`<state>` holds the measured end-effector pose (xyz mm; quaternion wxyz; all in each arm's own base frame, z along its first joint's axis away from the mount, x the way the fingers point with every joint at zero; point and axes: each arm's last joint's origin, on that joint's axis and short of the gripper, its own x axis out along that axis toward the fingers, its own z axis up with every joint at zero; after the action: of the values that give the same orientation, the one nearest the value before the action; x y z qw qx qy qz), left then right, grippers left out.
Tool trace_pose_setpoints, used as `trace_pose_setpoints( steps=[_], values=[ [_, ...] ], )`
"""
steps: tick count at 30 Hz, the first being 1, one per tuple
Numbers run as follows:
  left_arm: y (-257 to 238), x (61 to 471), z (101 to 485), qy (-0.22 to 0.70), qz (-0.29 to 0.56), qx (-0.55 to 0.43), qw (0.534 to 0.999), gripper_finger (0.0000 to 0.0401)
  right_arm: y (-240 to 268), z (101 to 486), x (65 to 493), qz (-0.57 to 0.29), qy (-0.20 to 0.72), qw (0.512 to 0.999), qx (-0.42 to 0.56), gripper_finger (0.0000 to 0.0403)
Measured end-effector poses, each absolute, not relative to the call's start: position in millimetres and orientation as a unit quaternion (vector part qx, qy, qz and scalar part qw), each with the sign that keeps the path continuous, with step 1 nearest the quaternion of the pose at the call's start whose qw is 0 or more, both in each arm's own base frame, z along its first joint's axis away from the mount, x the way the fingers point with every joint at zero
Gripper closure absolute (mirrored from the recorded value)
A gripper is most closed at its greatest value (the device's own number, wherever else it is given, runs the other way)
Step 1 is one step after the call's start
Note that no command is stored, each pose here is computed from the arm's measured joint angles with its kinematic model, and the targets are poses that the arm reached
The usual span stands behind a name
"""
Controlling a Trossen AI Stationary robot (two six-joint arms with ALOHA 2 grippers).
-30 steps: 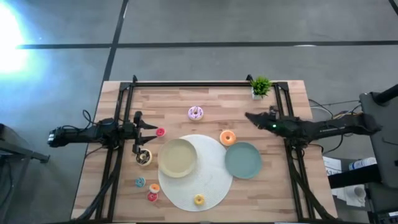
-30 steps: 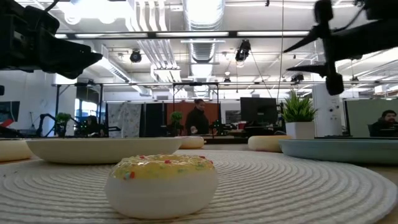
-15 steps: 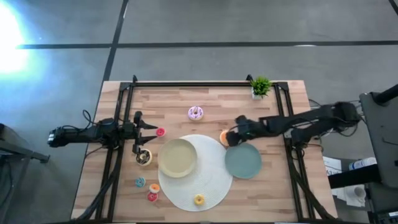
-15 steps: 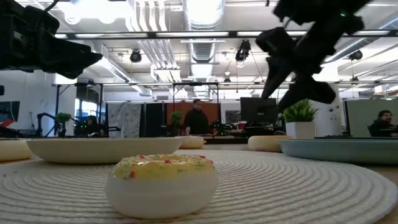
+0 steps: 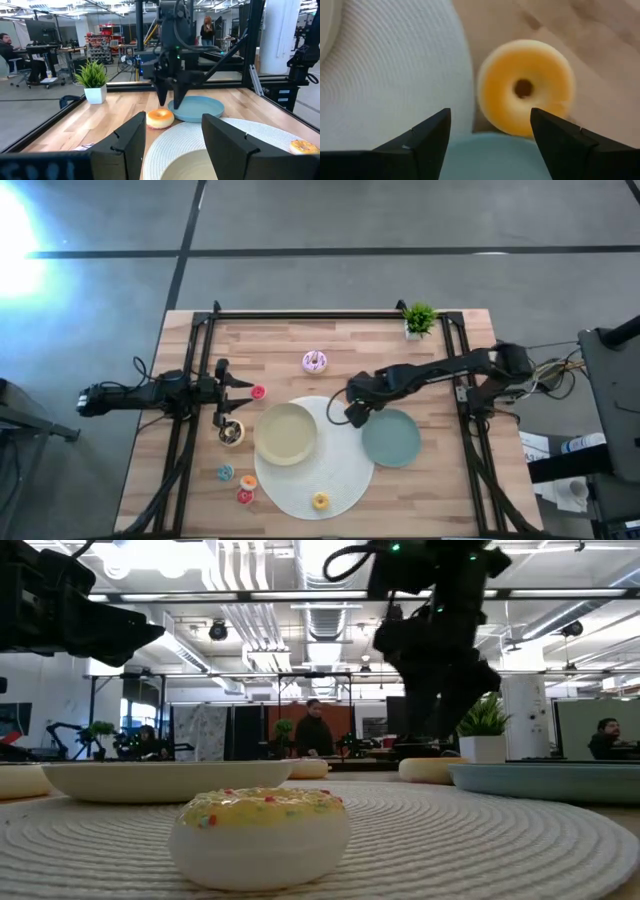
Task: Pick & Place donuts
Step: Put the big pink donut on the blue plate
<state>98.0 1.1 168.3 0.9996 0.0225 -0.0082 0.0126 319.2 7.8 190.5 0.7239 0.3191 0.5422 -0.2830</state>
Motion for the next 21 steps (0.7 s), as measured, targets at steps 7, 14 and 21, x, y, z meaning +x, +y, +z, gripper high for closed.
trace_pose_setpoints(
  steps=[7,14,21],
  values=[
    [1,98,168,-0.008,0.012,0.023,1.000,0.0233,9,179,341,-0.314,0.582,0.687,0.300,0.0158],
    [1,98,168,-0.008,0.013,0.023,1.000,0.0233,9,170,351,-0.326,0.589,0.673,0.306,0.0168],
    [1,98,168,-0.007,0.013,0.023,1.000,0.0233,8,146,358,-0.340,0.607,0.653,0.298,0.0176]
  ],
)
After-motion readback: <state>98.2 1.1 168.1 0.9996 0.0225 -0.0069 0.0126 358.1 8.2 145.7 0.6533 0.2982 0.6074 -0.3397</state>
